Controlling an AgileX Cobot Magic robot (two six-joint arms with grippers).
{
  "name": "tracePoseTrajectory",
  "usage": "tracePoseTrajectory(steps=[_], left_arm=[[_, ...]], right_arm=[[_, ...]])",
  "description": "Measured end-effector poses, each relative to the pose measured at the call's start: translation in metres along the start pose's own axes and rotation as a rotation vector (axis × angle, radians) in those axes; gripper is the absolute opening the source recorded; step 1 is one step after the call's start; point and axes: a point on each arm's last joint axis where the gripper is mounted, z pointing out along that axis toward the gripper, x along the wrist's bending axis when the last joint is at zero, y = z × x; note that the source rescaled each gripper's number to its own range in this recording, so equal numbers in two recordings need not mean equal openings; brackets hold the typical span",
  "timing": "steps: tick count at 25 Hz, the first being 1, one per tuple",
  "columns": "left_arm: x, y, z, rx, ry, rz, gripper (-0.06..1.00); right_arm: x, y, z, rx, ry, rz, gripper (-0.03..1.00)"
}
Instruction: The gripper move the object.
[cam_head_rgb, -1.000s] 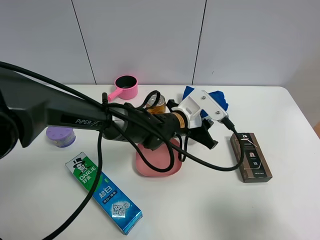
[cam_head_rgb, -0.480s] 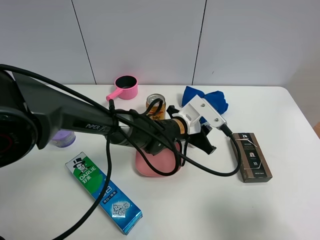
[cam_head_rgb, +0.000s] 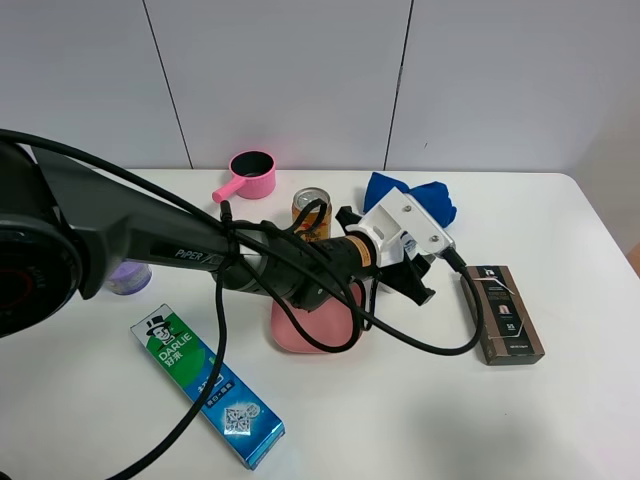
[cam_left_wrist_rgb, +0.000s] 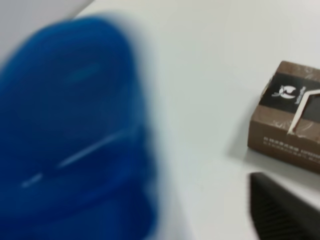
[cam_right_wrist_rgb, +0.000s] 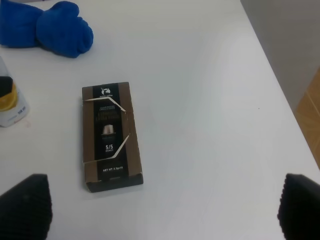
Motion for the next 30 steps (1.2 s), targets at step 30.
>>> tracePoseTrajectory(steps=[30], left_arm=[[0.071, 0.068, -0.133, 0.452, -0.007, 0.162, 0.90]], right_arm=[[0.000, 0.000, 0.000, 0.000, 0.000, 0.000, 1.00]])
